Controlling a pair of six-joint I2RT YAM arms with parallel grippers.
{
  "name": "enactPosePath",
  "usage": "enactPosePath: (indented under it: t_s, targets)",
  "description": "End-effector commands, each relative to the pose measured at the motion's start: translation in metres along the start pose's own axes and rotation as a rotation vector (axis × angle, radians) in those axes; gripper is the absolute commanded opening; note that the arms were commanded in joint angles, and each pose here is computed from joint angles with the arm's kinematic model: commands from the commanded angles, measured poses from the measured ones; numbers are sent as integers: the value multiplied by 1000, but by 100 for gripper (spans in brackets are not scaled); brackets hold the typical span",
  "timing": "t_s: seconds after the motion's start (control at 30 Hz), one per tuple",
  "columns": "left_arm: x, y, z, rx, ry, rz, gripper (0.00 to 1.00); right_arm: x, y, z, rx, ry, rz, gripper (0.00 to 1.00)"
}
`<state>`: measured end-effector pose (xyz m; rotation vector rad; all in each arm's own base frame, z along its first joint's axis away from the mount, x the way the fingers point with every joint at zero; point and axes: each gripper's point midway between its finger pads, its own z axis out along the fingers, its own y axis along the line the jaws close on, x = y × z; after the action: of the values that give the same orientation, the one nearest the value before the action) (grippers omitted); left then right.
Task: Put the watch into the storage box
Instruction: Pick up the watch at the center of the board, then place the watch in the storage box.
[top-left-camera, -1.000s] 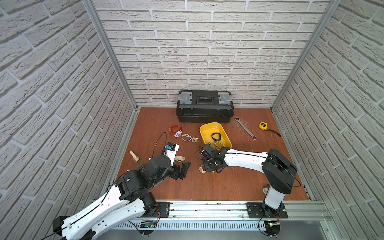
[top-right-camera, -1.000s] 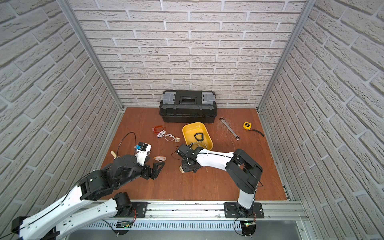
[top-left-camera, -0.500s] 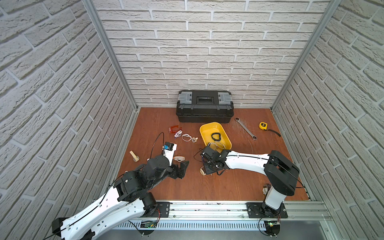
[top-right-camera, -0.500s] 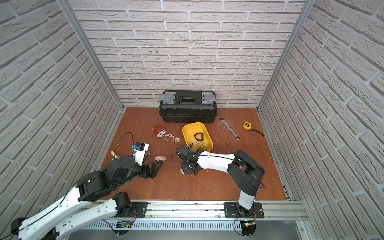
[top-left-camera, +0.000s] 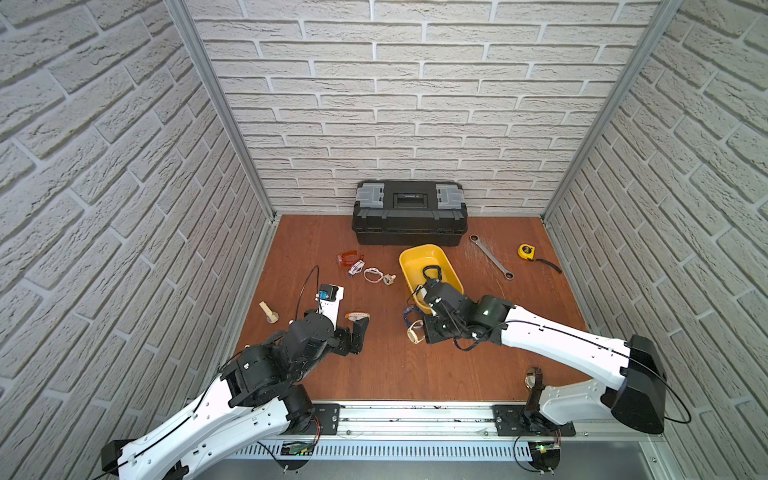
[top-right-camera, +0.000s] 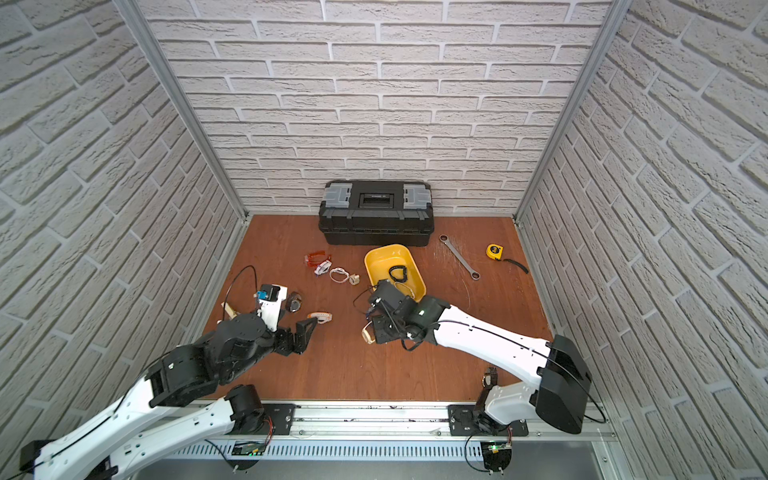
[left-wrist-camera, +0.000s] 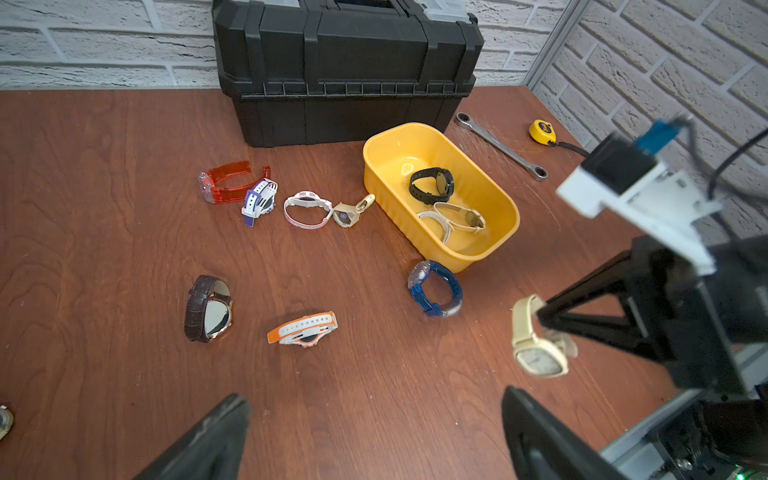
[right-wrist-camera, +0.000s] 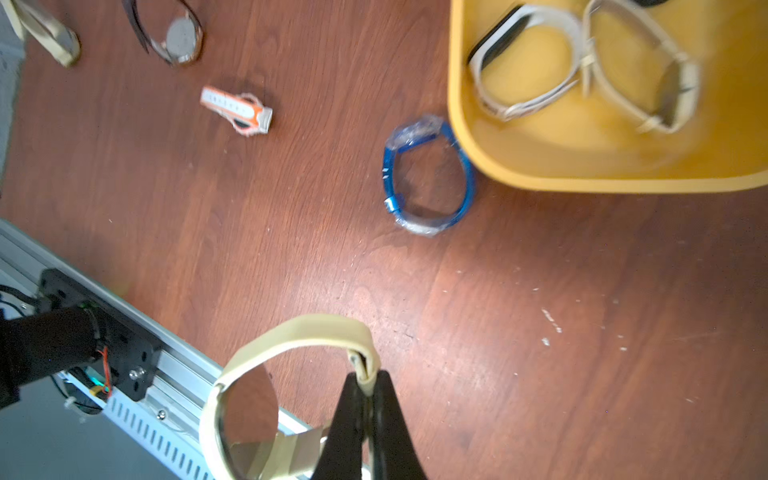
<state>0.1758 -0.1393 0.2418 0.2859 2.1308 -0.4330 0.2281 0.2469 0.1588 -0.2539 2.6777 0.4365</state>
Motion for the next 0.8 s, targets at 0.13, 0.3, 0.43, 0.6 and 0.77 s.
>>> enactPosePath:
  t_s: [0.13, 0.3, 0.43, 0.6, 0.77]
  targets:
    - [-2, -3, 12, -18, -3, 4, 98, -83, -50, -16, 37, -73, 71, 2]
    - [-2, -9, 21, -10, 10, 21, 98, -120, -62, 20, 16, -14, 86, 2]
    - [-3, -15, 28, 2, 18, 28, 98, -146, -61, 51, 8, 25, 86, 2]
    - [-2, -18, 33, 6, 31, 32, 98, -166, -72, 101, 67, 84, 115, 2]
    - [-2, -19, 34, 11, 29, 23, 98, -170, -82, 134, 125, 116, 146, 2]
